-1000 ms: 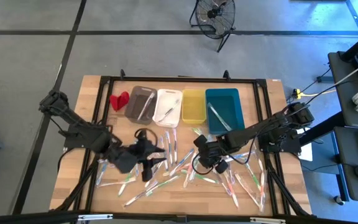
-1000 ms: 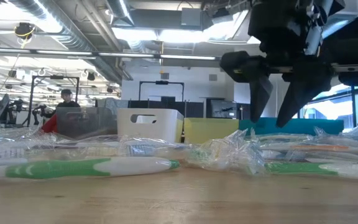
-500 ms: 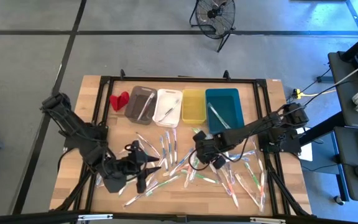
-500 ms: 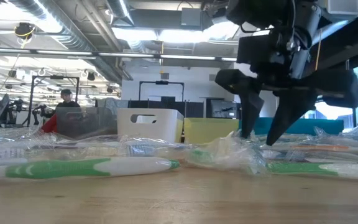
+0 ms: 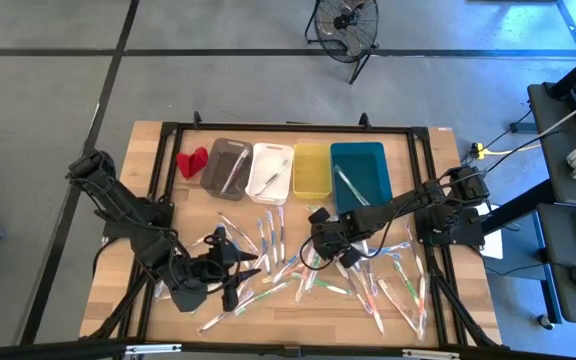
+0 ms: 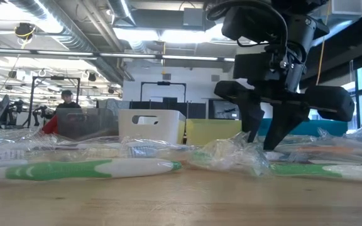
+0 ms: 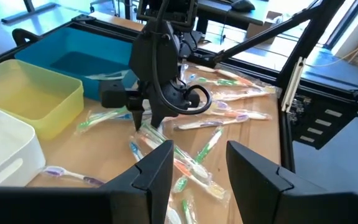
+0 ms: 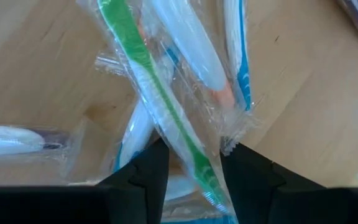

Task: Pick & Place Toothbrushes
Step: Put the green toothbrush into the blue bin

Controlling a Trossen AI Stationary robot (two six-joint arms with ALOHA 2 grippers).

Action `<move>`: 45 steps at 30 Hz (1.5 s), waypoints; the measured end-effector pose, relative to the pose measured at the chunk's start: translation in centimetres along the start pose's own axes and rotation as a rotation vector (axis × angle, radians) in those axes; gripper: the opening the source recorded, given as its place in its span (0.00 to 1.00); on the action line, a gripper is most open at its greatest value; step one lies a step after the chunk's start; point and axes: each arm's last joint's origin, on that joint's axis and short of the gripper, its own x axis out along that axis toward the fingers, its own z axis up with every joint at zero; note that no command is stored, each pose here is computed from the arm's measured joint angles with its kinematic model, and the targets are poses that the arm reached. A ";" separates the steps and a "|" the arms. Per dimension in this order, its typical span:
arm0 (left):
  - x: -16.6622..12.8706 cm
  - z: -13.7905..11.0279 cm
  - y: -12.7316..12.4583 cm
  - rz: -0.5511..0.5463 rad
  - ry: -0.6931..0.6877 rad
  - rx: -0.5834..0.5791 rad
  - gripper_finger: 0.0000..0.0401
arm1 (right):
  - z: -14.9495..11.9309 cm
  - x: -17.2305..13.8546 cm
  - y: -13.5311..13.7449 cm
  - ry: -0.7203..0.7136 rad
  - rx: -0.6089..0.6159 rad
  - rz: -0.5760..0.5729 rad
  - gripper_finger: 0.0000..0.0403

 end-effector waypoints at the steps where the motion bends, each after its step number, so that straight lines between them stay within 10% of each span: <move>1: 0.0 0.0 0.0 0.003 -0.002 0.001 0.36 | 0.0 0.0 0.0 0.000 0.000 0.000 0.33; 13: 0.0 0.0 0.1 0.014 -0.010 0.006 0.36 | -0.2 0.0 0.1 0.022 0.036 0.011 0.04; 34: 0.0 0.0 0.1 0.020 -0.012 0.009 0.36 | 3.3 -3.2 0.6 0.044 0.006 -0.079 0.05; 45: 0.0 0.0 0.1 0.021 -0.009 0.020 0.36 | 5.3 -9.6 -0.4 0.199 0.314 -0.122 0.05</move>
